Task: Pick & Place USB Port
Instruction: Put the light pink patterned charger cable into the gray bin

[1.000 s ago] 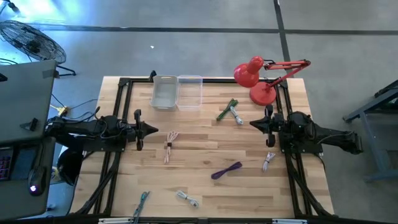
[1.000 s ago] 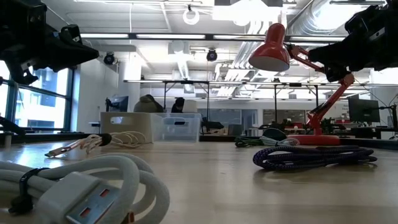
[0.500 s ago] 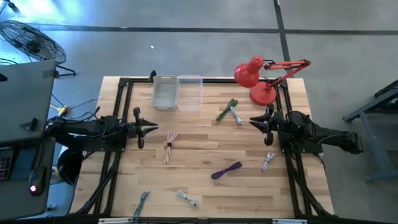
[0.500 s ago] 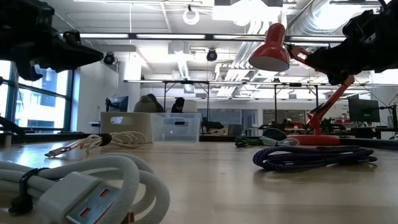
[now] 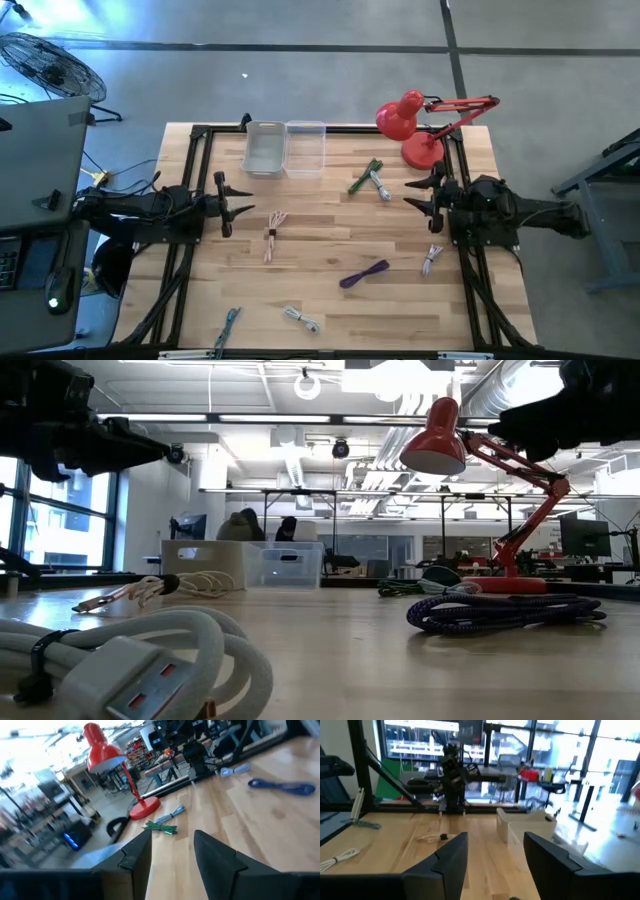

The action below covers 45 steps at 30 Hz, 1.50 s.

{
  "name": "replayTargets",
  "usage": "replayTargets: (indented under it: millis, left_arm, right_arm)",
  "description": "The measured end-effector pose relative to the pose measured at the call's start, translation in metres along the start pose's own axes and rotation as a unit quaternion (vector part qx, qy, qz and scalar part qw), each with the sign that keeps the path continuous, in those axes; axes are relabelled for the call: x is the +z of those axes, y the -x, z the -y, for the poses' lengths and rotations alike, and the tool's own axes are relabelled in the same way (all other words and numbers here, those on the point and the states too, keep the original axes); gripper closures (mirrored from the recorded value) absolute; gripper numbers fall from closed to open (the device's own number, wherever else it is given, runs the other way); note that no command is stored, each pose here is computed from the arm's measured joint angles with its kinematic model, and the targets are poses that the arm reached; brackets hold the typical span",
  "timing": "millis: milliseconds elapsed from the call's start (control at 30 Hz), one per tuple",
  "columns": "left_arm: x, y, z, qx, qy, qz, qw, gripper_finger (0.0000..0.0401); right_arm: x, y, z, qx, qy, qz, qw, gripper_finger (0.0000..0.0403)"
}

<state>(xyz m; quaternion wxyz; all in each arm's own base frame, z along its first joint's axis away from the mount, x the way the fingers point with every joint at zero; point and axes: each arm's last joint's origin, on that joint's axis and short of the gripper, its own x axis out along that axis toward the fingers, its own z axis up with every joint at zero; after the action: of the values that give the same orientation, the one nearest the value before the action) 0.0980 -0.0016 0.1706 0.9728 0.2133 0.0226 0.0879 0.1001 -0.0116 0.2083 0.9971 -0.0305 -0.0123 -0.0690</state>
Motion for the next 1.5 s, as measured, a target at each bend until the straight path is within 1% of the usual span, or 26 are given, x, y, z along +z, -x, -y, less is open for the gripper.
replayTargets:
  millis: [100,267,333,433,500,600,700,800,900,1000,1100,1233,1333,1400,1500]
  left_arm:
    - [0.000,0.000,0.000,-0.002,0.046,0.000,0.999,0.0250]
    - [0.000,0.000,0.001,-0.015,0.079,0.003,0.997,0.0248]
    - [0.000,0.000,0.001,-0.016,0.086,0.003,0.996,0.0248]
    - [0.000,0.000,0.002,-0.025,0.093,0.004,0.995,0.0248]
    - [-0.001,0.000,0.002,-0.032,0.098,0.003,0.995,0.0248]
    - [-0.002,-0.002,0.004,-0.039,0.095,-0.008,0.995,0.0248]
    - [-0.004,-0.004,0.005,-0.045,0.098,-0.023,0.994,0.0248]
    - [-0.007,-0.006,0.008,-0.058,0.101,-0.038,0.992,0.0248]
    - [-0.009,-0.008,0.010,-0.079,0.082,-0.049,0.992,0.0248]
    - [-0.011,-0.009,0.014,-0.110,0.057,-0.056,0.991,0.0248]
    - [-0.013,-0.010,0.016,-0.140,0.054,-0.067,0.986,0.0249]
    - [-0.012,-0.011,0.017,-0.172,0.056,-0.130,0.975,0.0249]
    - [-0.002,-0.016,0.014,-0.187,0.035,-0.164,0.968,0.0249]
    - [0.007,-0.020,0.011,-0.201,0.004,-0.182,0.963,0.0249]
    - [0.025,-0.030,0.006,-0.221,-0.043,-0.192,0.955,0.0249]
  right_arm:
    - [0.012,-0.008,-0.003,0.004,0.001,-0.019,1.000,0.0217]
    - [0.045,-0.029,-0.009,0.016,0.026,-0.055,0.998,0.0217]
    - [0.059,-0.039,-0.012,0.013,0.038,-0.090,0.995,0.0217]
    - [0.074,-0.054,-0.015,-0.010,0.055,-0.156,0.986,0.0217]
    - [0.078,-0.065,-0.017,-0.017,0.069,-0.197,0.978,0.0217]
    - [0.082,-0.082,-0.023,-0.016,0.078,-0.223,0.972,0.0217]
    - [0.079,-0.097,-0.030,0.002,0.092,-0.247,0.965,0.0217]
    - [0.075,-0.109,-0.038,0.035,0.119,-0.264,0.956,0.0217]
    - [0.071,-0.120,-0.045,0.058,0.136,-0.275,0.950,0.0218]
    - [0.068,-0.127,-0.050,0.065,0.147,-0.272,0.949,0.0219]
    - [0.067,-0.133,-0.051,0.070,0.166,-0.262,0.948,0.0218]
    - [0.066,-0.135,-0.049,0.059,0.177,-0.261,0.947,0.0219]
    - [0.066,-0.135,-0.047,0.055,0.174,-0.261,0.948,0.0218]
    - [0.066,-0.135,-0.046,0.053,0.173,-0.262,0.948,0.0217]
    - [0.067,-0.136,-0.045,0.049,0.171,-0.256,0.950,0.0219]
